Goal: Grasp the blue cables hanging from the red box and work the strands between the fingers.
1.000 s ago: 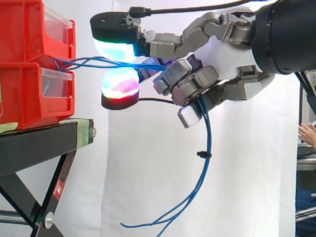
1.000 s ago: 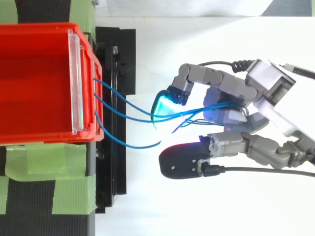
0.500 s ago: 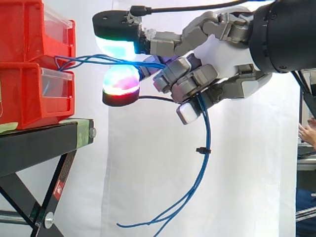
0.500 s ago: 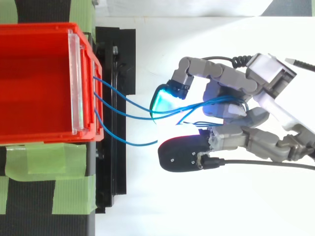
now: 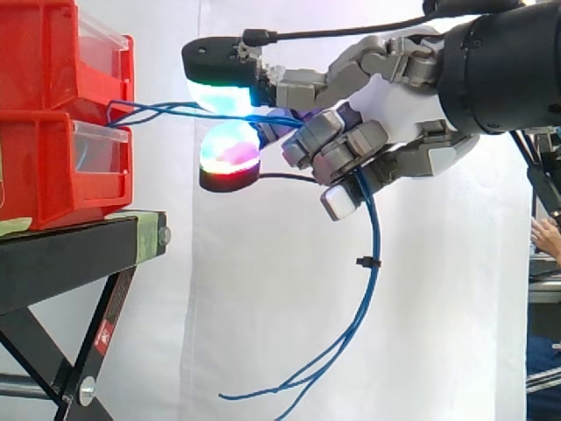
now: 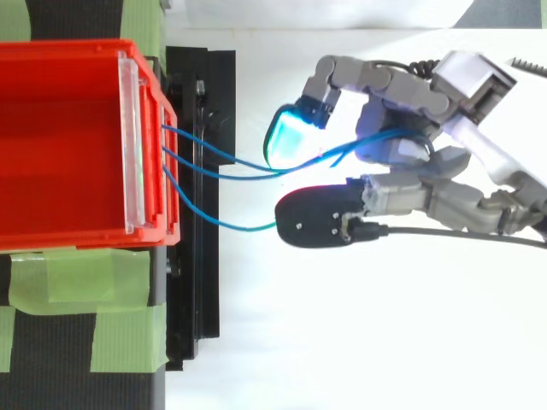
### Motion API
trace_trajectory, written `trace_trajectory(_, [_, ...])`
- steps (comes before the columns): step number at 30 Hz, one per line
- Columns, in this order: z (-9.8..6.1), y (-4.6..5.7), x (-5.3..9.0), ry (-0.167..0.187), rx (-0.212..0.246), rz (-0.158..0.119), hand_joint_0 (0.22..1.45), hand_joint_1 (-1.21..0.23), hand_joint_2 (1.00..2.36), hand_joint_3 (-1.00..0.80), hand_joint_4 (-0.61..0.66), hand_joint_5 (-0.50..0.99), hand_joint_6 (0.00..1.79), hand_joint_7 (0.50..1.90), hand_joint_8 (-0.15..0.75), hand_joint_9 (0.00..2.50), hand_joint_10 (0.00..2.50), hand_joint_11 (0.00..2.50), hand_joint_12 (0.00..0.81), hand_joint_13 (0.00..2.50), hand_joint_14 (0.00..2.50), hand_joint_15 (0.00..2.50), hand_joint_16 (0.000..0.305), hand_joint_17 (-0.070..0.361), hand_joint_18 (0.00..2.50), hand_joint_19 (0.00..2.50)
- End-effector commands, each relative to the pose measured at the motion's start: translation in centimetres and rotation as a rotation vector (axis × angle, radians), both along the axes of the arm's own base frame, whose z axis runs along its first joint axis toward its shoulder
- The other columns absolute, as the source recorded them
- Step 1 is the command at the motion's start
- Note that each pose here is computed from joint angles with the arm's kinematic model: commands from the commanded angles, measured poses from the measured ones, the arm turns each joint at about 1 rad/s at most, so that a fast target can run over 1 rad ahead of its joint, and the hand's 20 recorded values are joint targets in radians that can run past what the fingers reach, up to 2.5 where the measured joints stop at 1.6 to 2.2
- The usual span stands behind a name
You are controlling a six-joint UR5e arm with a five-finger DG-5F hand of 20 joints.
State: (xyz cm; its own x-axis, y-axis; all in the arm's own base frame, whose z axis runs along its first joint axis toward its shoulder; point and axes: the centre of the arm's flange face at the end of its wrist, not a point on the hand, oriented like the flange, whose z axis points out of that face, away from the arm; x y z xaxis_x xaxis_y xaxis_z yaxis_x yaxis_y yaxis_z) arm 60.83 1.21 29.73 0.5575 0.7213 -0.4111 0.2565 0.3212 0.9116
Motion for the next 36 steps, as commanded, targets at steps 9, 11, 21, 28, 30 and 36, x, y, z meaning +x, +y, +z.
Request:
trace_trajectory(9, [2.1,0.1,0.8,0.004,0.001,0.013,0.84,-0.59,1.01,-0.78,0.28,0.26,0.24,1.38,0.545,0.47,2.50,2.50,0.606,1.14,2.50,1.62,0.060,0.135,1.58,0.73])
trace_trajectory(11, [2.1,0.2,0.8,0.004,0.001,0.015,0.86,-0.60,1.01,-0.72,0.28,0.27,0.24,1.38,0.545,0.47,2.50,2.50,0.605,1.15,2.50,1.62,0.059,0.134,1.57,0.74])
trace_trajectory(21, [2.0,0.6,0.7,0.007,-0.003,0.021,0.88,-0.60,1.02,-0.47,0.27,0.26,0.25,1.38,0.545,0.48,2.50,2.50,0.605,1.15,2.50,1.64,0.059,0.133,1.58,0.75])
trace_trajectory(28, [2.2,0.8,1.1,-0.022,0.008,0.023,0.89,-0.60,1.02,-0.62,0.27,0.25,0.14,1.39,0.548,0.48,2.50,2.50,0.606,1.15,2.50,1.64,0.061,0.136,1.59,0.75])
trace_trajectory(30, [2.3,0.9,1.1,-0.028,0.010,0.023,0.88,-0.60,1.01,-0.68,0.27,0.25,0.14,1.40,0.548,0.48,2.50,2.50,0.605,1.15,2.50,1.64,0.060,0.136,1.59,0.74])
trace_trajectory(36, [2.4,1.5,1.3,-0.053,0.026,0.033,0.90,-0.66,1.01,-0.64,0.27,0.09,0.41,1.28,0.550,0.48,2.50,2.50,0.600,1.15,2.50,1.64,0.060,0.135,1.60,0.77])
